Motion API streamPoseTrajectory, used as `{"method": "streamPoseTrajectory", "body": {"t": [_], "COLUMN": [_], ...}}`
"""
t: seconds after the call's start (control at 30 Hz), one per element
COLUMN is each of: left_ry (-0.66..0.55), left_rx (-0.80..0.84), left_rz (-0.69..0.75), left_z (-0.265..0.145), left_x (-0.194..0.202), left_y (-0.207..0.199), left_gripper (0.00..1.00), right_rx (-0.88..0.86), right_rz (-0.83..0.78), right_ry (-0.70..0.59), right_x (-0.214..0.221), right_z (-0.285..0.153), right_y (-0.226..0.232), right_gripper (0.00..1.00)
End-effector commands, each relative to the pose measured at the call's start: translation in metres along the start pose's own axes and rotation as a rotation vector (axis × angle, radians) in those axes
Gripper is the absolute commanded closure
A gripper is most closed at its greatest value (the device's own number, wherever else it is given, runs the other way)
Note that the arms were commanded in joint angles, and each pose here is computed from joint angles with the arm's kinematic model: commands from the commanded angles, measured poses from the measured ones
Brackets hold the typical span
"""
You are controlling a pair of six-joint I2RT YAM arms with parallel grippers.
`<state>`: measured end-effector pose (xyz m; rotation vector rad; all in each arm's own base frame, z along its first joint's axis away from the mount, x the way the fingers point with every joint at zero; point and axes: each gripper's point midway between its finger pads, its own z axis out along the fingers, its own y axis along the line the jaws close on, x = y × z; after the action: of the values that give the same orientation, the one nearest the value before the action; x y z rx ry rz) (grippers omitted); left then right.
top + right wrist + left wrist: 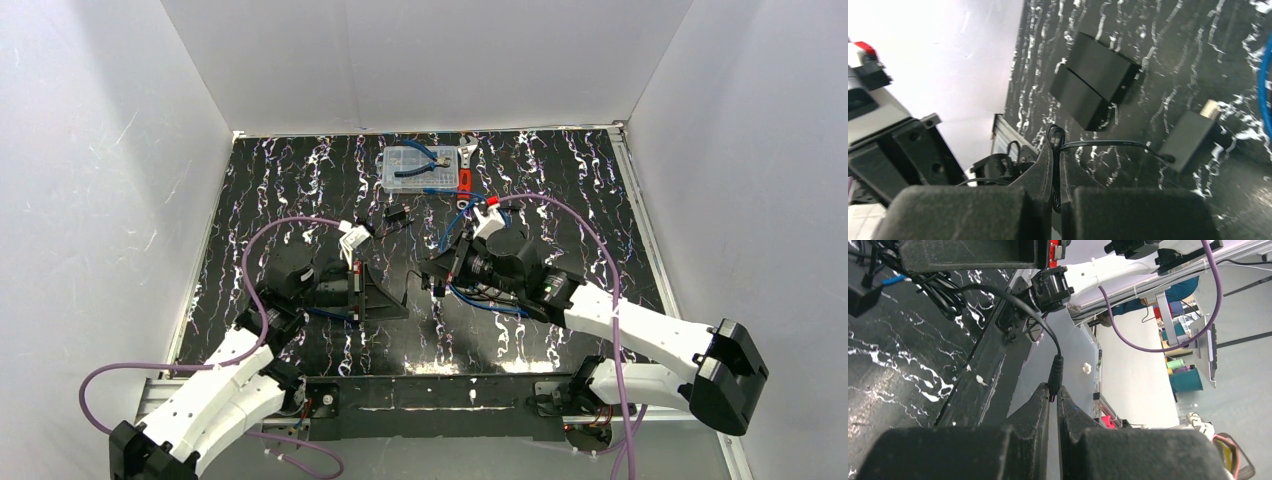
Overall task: Insert the plug into the switch port
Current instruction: Pick up the power from the center of the board.
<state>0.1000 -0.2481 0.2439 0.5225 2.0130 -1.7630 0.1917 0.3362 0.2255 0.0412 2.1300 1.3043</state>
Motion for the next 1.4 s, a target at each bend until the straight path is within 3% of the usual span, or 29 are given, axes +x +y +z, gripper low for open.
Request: {"method": "streamPoseTrajectory", "body": {"t": [0.0, 0.3, 0.47, 0.63, 0.77, 1.03, 1.37], "left_ry": [0.039, 0.142, 0.181, 0.207, 0.236, 0.270, 0.327], "left_rx": [-0.020, -0.046, -0.065, -0.072, -0.089, -0.102, -0.079], "left_rz": [-0.044, -0.198, -0.270, -0.301, -0.341, -0.376, -0.386], "left_z": [-0.002, 0.002, 0.004, 0.004, 0.002, 0.001, -0.003], "left_x": [0.010, 0.034, 0.045, 0.051, 0.059, 0.062, 0.063], "left_y": [0.004, 0.028, 0.041, 0.046, 0.050, 0.049, 0.038], "left_gripper": [1.00, 1.00, 1.00, 1.00, 1.00, 1.00, 1.00], "right_rx": [0.050, 0.223, 0.256, 0.253, 0.236, 0.171, -0.149], "right_rz": [0.000, -0.009, -0.051, -0.127, -0.234, -0.482, -0.837], "right_ry": [-0.052, 0.011, 0.050, 0.086, 0.102, 0.121, 0.230], "right_x": [0.000, 0.035, 0.043, 0.044, 0.037, 0.018, 0.033], "right_z": [-0.003, -0.003, -0.005, -0.012, -0.023, -0.051, -0.073], "right_y": [-0.021, -0.090, -0.102, -0.098, -0.089, -0.064, -0.008], "right_gripper": [0.99, 0.99, 0.97, 0.66, 0.48, 0.42, 0.37]}}
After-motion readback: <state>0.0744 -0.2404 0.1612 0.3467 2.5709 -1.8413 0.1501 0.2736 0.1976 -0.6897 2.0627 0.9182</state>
